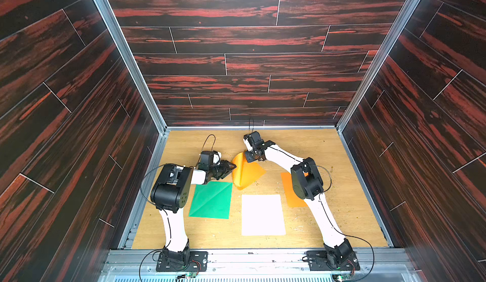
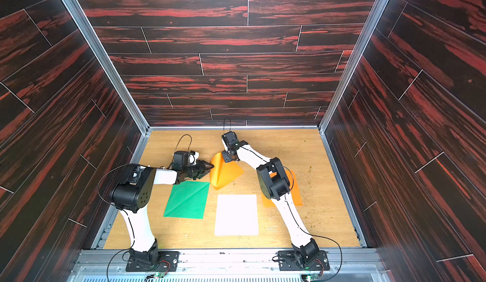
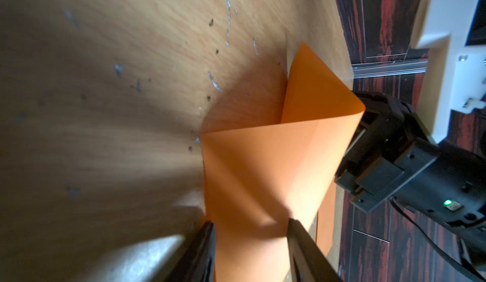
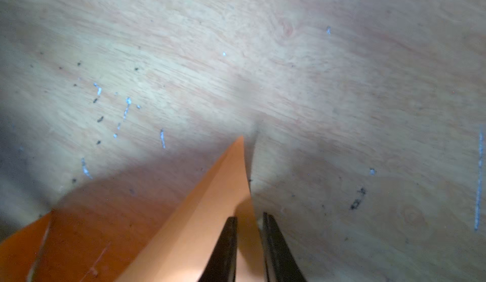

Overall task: Sort the scattered colored papers by color
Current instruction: Pick up the colored paper from the center of the board.

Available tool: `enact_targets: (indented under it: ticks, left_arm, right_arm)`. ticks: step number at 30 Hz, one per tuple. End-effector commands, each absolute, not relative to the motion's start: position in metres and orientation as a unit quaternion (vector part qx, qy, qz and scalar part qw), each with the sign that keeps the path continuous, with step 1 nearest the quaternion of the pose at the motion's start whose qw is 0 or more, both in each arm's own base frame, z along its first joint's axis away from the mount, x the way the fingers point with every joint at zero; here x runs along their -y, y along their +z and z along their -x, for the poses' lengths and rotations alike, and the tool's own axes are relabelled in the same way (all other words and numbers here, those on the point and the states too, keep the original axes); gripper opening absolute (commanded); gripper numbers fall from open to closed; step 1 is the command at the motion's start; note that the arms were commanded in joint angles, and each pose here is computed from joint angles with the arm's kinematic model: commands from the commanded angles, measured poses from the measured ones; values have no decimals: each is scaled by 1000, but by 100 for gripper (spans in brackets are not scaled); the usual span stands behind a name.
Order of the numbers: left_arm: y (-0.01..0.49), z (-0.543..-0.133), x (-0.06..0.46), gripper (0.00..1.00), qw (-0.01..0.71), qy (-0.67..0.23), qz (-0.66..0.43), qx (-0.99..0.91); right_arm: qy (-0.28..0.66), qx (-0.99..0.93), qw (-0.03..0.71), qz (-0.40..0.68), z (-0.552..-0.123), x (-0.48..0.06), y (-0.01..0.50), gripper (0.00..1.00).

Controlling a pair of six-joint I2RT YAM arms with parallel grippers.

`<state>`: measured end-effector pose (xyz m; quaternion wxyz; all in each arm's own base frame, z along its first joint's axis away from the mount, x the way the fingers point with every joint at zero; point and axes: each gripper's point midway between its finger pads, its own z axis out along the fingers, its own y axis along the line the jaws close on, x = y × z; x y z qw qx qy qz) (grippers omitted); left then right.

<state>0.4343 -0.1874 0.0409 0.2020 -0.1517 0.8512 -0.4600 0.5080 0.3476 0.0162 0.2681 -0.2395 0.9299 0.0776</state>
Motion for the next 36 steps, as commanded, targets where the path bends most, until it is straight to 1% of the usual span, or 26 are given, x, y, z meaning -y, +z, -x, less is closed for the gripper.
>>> enact_targets:
  ticks: [1,7,9,13,15,18,24,27,29,31,36]
  left_arm:
    - [64,-440,192,49,225,-497,139,-827]
    - [72,-443,190,50,248,-499,139,-819]
    - [74,-443,191,47,249,-502,136,-817]
    - [76,-443,192,34,252,-505,135,-814]
    - [76,-443,191,32,254,-504,136,-814]
    - [77,-442,190,27,257,-503,137,-814]
    - [84,-443,189,26,270,-505,136,-809]
    - [82,-444,189,25,269,-504,136,-809]
    - [81,-444,188,24,270,-502,137,-810]
    - [81,-445,188,23,271,-501,139,-810]
    - [89,-450,186,19,278,-515,147,-798]
  right_arm:
    - [-4,-964,77,255,-434,-294,-94,22]
    - [-5,-964,76,256,-433,-294,-94,22]
    - [-5,-964,75,256,-433,-294,-95,22]
    - [-6,-963,76,257,-432,-294,-95,22]
    - [-6,-964,76,256,-432,-294,-95,22]
    - [-7,-964,75,256,-432,-294,-95,22]
    - [-9,-964,73,255,-431,-293,-97,22]
    - [-25,-965,89,246,-437,-288,-89,22]
    - [-31,-965,117,233,-445,-287,-72,23]
    - [-24,-963,159,217,-453,-288,-41,25]
    - [45,-951,252,171,-456,-292,40,29]
